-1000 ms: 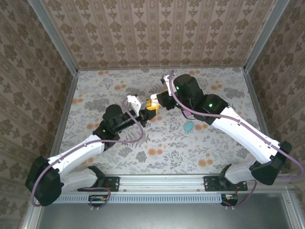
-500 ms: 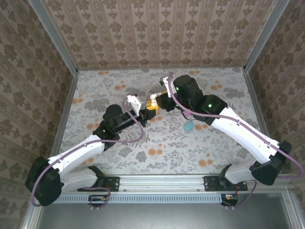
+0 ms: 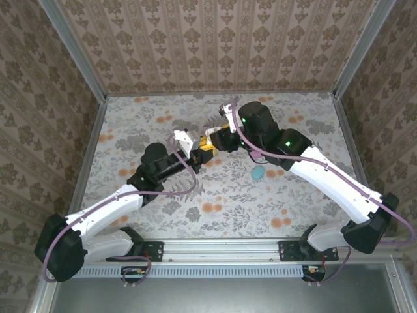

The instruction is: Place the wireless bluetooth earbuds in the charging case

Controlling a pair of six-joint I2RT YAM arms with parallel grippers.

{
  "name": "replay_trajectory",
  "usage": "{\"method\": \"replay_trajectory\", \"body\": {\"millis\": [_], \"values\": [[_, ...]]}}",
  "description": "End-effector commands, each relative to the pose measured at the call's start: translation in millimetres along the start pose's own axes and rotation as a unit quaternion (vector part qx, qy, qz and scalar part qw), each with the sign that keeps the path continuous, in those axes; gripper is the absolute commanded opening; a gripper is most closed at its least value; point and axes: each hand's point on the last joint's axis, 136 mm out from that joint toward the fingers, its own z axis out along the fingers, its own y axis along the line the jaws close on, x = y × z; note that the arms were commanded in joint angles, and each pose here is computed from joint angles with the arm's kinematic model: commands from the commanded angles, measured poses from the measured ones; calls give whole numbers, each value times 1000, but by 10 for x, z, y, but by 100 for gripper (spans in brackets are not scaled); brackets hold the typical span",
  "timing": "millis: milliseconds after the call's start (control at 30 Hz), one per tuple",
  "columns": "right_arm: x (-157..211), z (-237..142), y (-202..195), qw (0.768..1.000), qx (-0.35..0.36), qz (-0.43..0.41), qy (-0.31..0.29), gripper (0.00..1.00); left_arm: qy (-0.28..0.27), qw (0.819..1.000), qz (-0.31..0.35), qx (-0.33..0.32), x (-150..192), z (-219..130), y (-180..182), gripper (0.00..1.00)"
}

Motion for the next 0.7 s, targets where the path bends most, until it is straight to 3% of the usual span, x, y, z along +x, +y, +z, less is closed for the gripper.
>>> {"method": "replay_trajectory", "body": {"millis": [0, 233, 500, 667], "values": [[1, -116, 177, 997, -62, 35, 2, 52, -47, 999, 13, 3, -351, -1, -40, 20], [-110, -204, 210, 993, -93, 69, -15, 62, -48, 999, 13, 2, -347, -8, -37, 20], [-189, -262, 107, 992, -78, 97, -30, 64, -49, 999, 14, 0, -360, -20, -35, 20], [-314, -445, -157, 986, -46, 140, -81, 66, -50, 999, 19, -10, -382, -46, -13, 20]]}}
